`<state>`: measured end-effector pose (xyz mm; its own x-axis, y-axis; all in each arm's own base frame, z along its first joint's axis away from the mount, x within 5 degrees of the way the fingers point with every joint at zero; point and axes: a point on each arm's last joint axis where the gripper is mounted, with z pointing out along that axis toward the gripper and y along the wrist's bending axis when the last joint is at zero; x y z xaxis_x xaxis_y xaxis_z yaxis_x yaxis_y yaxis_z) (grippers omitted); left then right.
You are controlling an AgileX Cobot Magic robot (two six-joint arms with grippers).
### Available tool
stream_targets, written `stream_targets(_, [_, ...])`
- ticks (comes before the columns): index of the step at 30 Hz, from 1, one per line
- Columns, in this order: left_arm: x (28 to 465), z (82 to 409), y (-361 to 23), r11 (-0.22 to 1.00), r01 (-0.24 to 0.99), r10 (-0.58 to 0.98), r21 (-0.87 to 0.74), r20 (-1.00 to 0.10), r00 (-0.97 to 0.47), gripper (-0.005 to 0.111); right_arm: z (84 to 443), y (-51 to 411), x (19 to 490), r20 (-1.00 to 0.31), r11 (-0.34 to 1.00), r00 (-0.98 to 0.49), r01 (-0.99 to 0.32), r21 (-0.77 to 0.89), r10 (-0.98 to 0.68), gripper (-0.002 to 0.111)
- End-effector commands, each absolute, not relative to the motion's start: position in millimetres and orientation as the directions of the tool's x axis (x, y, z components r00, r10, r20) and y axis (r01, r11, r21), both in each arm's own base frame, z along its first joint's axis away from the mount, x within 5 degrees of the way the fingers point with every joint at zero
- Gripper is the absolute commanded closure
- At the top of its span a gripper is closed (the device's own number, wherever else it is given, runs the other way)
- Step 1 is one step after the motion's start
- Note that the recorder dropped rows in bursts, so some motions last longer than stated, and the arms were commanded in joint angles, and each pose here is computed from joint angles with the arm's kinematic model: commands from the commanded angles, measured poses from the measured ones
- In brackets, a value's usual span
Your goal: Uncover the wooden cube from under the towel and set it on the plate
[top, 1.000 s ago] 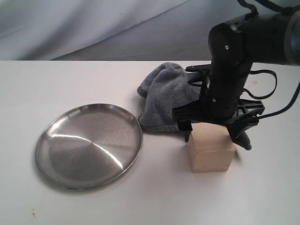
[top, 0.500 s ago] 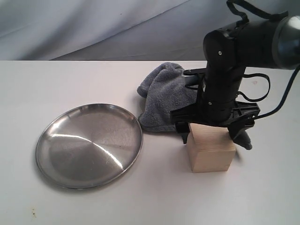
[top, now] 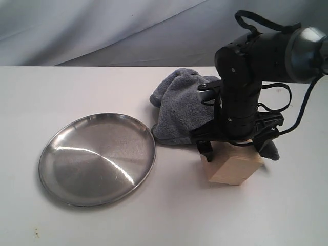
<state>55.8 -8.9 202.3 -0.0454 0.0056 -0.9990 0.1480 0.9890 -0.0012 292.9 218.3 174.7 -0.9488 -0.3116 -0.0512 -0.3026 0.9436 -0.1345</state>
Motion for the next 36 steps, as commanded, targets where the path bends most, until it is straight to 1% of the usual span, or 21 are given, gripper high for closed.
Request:
stream_targets(1, [56, 201, -9, 0.988, 0.153, 0.001, -0.005, -0.999, -0.044, 0.107, 165, 228, 287, -0.058, 0.955, -0.954, -0.290, -0.059, -0.293, 0.017])
stream_targets(8, [56, 201, -9, 0.988, 0.153, 0.001, -0.005, -0.999, -0.044, 0.107, 199, 224, 282, -0.135, 0.957, -0.948, -0.288, -0.031, -0.290, 0.017])
stream_targets(12, [56, 201, -9, 0.988, 0.153, 0.001, -0.005, -0.999, -0.044, 0.107, 210, 219, 279, -0.134, 0.957, -0.948, -0.286, -0.042, -0.289, 0.017])
stream_targets(16, [56, 201, -9, 0.988, 0.153, 0.001, -0.005, -0.999, -0.044, 0.107, 212, 216, 277, -0.117, 0.956, -0.949, -0.288, -0.060, -0.293, 0.017])
stream_targets(20, [56, 201, -9, 0.988, 0.153, 0.001, -0.005, -0.999, -0.044, 0.107, 211, 216, 277, -0.113, 0.966, -0.960, -0.253, -0.053, -0.257, 0.017])
stream_targets(24, [56, 201, -9, 0.988, 0.153, 0.001, -0.005, -0.999, -0.044, 0.107, 211, 221, 275, -0.111, 0.970, -0.964, -0.244, -0.002, -0.243, 0.017])
stream_targets(29, [56, 201, -9, 0.988, 0.153, 0.001, -0.005, -0.999, -0.044, 0.107, 212, 231, 273, -0.120, 0.957, -0.959, -0.269, 0.110, -0.256, 0.017])
stream_targets(36, [56, 201, -9, 0.988, 0.153, 0.001, -0.005, -0.999, -0.044, 0.107, 212, 231, 274, -0.121, 0.959, -0.961, -0.261, 0.112, -0.247, 0.017])
